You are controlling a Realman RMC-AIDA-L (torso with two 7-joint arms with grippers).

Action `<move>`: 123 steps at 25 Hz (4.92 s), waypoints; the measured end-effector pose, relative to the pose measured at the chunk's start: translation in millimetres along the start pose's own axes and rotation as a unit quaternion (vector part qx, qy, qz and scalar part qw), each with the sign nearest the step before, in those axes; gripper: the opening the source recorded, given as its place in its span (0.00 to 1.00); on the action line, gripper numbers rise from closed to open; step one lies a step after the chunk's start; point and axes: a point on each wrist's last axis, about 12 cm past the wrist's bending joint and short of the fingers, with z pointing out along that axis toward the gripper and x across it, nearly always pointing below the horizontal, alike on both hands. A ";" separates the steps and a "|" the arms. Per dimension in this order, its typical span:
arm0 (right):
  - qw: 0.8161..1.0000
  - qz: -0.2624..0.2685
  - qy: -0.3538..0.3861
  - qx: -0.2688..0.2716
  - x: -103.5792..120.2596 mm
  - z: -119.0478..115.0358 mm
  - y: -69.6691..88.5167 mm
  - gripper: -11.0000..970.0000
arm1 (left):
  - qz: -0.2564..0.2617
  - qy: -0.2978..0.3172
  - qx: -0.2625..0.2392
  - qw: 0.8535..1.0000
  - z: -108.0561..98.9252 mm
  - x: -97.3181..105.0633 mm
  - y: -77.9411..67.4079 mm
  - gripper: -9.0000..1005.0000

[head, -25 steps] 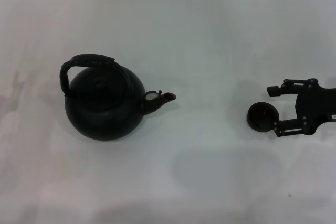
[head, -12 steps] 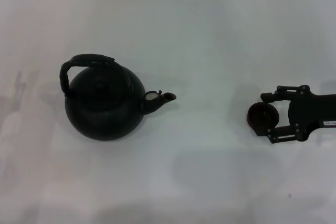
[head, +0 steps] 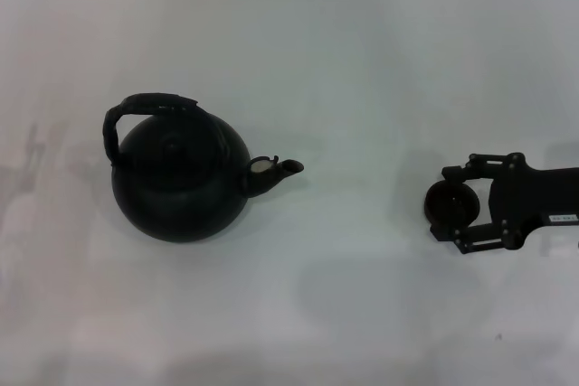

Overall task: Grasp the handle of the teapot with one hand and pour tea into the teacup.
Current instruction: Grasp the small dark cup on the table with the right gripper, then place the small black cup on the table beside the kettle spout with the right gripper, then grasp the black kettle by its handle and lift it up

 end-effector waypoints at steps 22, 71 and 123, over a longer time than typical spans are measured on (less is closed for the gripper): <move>1.000 -0.025 0.010 0.003 1.9 7.1 -0.9 0.90 | 0.001 0.000 0.000 1.000 0.5 -0.2 0.6 0.72; 0.997 -0.061 0.016 -0.039 -61.3 62.6 -6.7 0.75 | 0.004 -0.005 0.000 1.000 0.9 -1.9 2.4 0.72; 0.997 -0.040 -0.068 -0.005 -64.8 30.9 -15.5 0.90 | 0.004 -0.043 0.032 0.999 -23.2 -9.6 -3.8 0.72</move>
